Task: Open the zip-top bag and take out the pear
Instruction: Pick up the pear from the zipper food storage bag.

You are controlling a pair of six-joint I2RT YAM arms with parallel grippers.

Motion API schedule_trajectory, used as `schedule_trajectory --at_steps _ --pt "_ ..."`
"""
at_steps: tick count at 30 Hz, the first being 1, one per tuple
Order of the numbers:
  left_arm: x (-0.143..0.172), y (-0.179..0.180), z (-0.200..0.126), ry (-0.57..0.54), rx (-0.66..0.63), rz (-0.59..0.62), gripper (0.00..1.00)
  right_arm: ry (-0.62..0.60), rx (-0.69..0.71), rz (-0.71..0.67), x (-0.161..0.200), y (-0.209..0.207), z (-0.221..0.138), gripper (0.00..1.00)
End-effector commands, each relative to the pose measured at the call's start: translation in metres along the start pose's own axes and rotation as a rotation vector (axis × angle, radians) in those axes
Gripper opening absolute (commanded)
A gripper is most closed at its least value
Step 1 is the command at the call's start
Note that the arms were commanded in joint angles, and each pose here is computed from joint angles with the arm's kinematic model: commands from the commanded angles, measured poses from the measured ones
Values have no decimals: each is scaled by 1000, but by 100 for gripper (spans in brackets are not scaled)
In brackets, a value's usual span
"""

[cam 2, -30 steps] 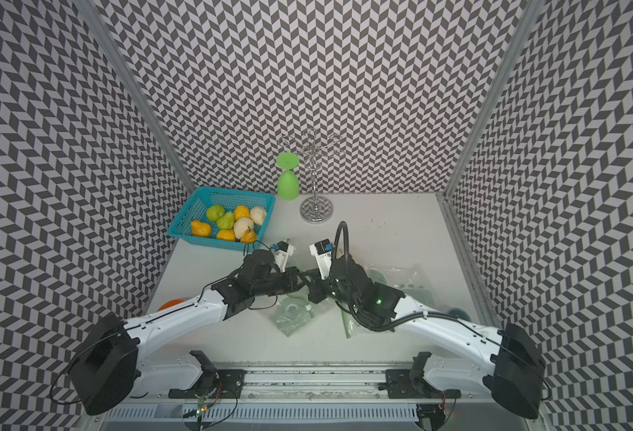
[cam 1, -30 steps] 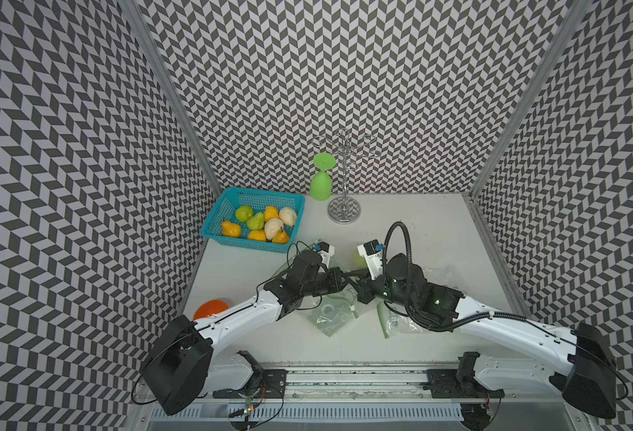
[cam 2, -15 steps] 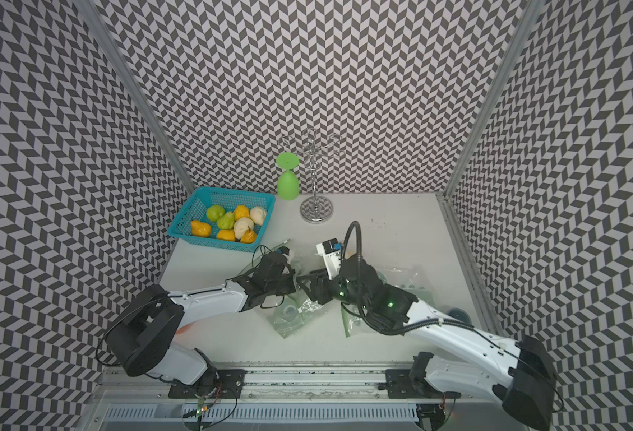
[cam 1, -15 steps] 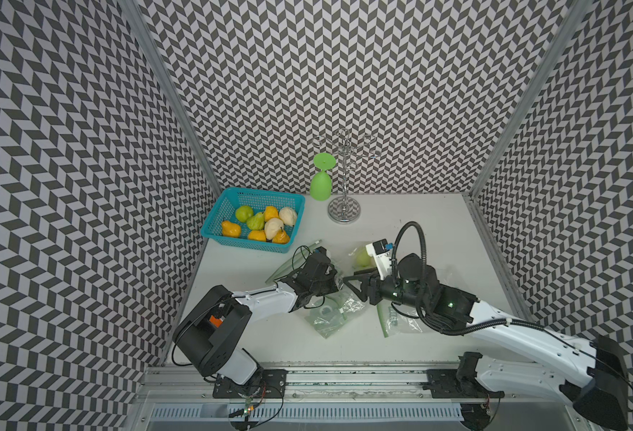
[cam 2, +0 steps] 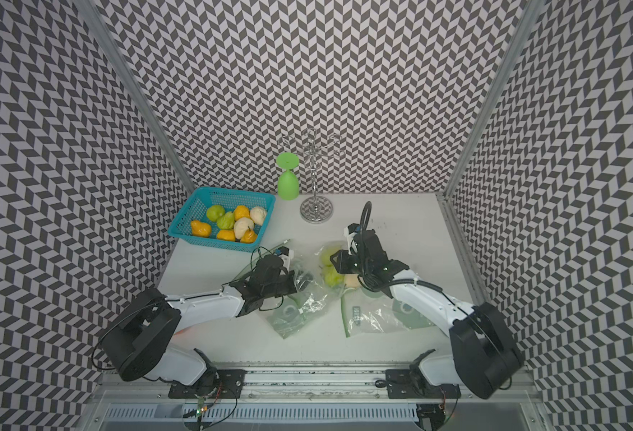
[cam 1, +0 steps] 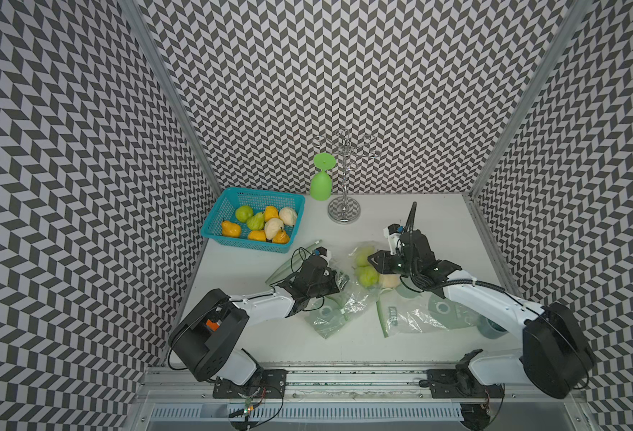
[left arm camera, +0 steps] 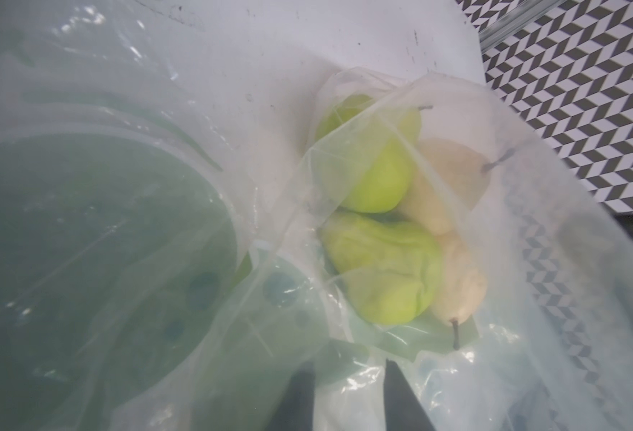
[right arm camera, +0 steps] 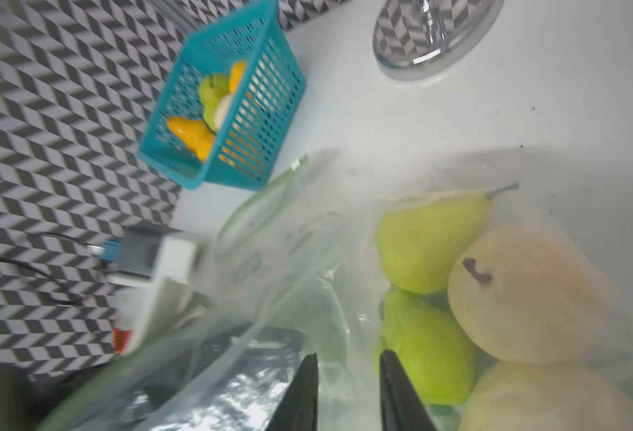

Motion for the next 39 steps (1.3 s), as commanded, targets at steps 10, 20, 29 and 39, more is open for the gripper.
schedule_trajectory --at_steps 10,20,29,39 --pt "2 -24 6 30 119 14 43 61 94 -19 27 -30 28 16" --pt "9 -19 18 72 92 17 56 153 126 -24 64 -42 49 8" --pt "6 -16 24 70 61 40 81 224 85 -59 88 -33 68 2" --pt "23 12 41 176 -61 38 81 229 26 -100 91 -23 70 0"
Point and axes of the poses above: each gripper's point midway between its finger pads, its own z axis out along the fingers, its own y axis along the line the jaws close on, x = y × z, the point moved 1 cm from there along -z, back along the fingers, and after that the axes turned 4 degrees about -z, right-handed, at the moved point
